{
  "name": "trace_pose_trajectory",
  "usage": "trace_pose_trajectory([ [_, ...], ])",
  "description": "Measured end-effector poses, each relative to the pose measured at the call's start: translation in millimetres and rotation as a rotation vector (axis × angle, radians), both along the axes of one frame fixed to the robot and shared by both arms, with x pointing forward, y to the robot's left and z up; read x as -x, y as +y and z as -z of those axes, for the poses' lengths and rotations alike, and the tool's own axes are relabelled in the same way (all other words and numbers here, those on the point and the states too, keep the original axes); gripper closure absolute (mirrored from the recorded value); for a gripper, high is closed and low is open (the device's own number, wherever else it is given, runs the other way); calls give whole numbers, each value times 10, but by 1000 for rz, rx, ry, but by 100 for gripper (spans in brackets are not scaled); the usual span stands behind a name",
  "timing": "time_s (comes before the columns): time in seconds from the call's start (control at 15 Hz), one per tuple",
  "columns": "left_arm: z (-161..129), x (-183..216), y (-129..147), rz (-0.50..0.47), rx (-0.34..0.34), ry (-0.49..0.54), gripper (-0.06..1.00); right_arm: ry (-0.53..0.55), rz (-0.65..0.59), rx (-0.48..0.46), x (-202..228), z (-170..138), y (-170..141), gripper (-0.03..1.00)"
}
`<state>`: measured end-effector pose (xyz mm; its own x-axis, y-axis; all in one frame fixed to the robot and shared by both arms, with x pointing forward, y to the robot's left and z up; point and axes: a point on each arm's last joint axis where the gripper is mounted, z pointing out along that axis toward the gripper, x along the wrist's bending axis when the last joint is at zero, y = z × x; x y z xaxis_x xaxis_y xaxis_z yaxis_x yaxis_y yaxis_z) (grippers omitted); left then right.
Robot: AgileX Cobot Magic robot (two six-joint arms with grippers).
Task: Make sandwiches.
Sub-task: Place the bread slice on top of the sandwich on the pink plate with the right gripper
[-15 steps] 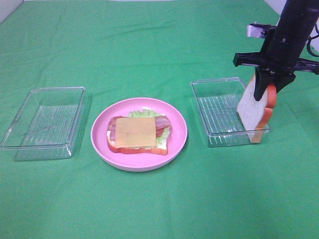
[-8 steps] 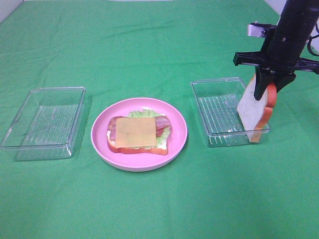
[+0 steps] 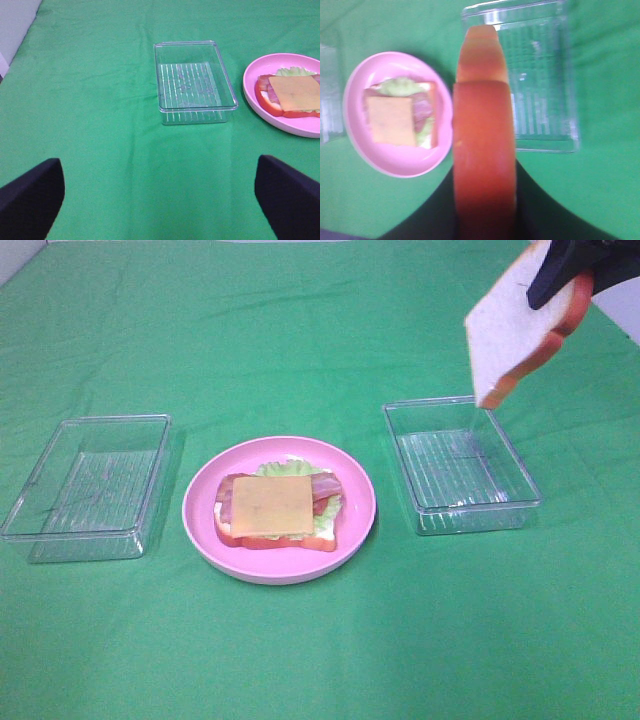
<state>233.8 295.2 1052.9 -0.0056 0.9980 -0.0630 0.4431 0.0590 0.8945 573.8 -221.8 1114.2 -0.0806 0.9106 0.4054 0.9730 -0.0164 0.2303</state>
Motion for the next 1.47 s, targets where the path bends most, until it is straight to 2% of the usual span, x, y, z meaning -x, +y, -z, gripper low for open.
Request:
trace_pose_trajectory([
  [0.07, 0, 0, 0, 0, 0, 0, -2, 20, -15, -91, 46, 48, 71, 75],
  [0.27, 0, 0, 0, 0, 0, 0, -2, 58, -6, -267, 47, 319, 205, 75],
  [0.47, 0, 0, 0, 0, 0, 0, -2, 59, 38, -362, -76, 610, 361, 75],
  [0.53, 0, 0, 0, 0, 0, 0, -2, 86, 15, -403, -131, 777, 590, 75],
  [0.73, 0, 0, -1, 1, 1, 0, -2, 198, -60, -436, -201, 1244, 1103, 75],
  [1.0, 0, 0, -1, 1, 1, 0, -2, 270, -103, -434, -292, 1610, 1463, 75],
  [1.47, 0, 0, -1, 1, 1, 0, -2, 312, -81, -436, -386, 1874, 1550, 75],
])
